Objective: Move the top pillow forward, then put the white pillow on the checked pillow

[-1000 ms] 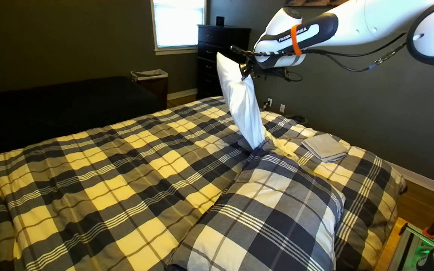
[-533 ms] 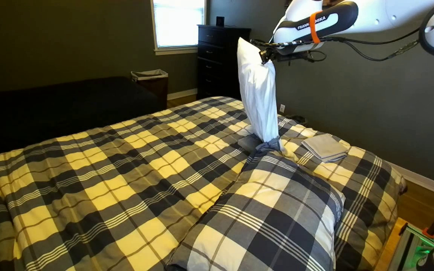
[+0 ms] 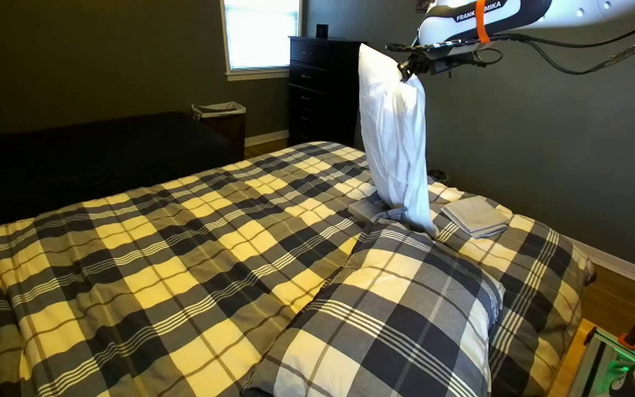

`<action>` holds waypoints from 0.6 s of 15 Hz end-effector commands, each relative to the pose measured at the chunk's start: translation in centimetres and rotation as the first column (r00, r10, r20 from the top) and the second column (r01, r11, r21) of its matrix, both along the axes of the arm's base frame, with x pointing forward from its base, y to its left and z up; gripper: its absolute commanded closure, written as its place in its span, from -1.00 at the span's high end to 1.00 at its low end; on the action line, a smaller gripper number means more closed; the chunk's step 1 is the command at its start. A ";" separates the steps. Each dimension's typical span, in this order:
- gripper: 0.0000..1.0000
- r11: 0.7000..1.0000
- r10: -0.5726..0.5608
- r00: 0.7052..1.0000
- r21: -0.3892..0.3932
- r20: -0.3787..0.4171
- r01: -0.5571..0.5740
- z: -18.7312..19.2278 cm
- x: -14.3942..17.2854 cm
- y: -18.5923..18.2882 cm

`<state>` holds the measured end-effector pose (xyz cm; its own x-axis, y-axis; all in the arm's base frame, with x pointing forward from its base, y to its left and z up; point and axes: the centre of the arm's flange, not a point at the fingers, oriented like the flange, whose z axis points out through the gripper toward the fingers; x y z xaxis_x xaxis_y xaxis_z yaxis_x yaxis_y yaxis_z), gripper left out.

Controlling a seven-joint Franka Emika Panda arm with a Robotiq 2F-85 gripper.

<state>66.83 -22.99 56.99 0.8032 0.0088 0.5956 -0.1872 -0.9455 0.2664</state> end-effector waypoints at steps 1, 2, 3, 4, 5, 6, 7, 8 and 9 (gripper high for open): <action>-0.97 0.994 0.112 0.993 -0.004 -0.048 -0.113 3.0 -2.8 1.6; -0.97 0.989 0.145 0.987 -0.003 -0.076 -0.145 3.4 -3.3 2.1; -0.97 0.984 0.176 0.979 0.002 -0.103 -0.177 3.7 -3.8 2.7; -0.97 0.977 0.212 0.968 0.011 -0.133 -0.212 3.8 -4.4 3.2; -0.97 0.969 0.245 0.956 0.022 -0.161 -0.245 4.1 -4.9 3.8; -0.97 0.961 0.277 0.943 0.032 -0.182 -0.276 4.1 -5.6 4.3; -0.97 0.951 0.309 0.930 0.047 -0.199 -0.306 4.2 -6.3 5.0; -0.97 0.939 0.343 0.915 0.062 -0.213 -0.337 4.5 -6.8 5.7; -0.97 0.922 0.388 0.895 0.086 -0.219 -0.379 4.4 -7.7 6.5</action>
<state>62.86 -18.15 59.70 0.8794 0.2347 0.4142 0.1391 -0.9587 0.2479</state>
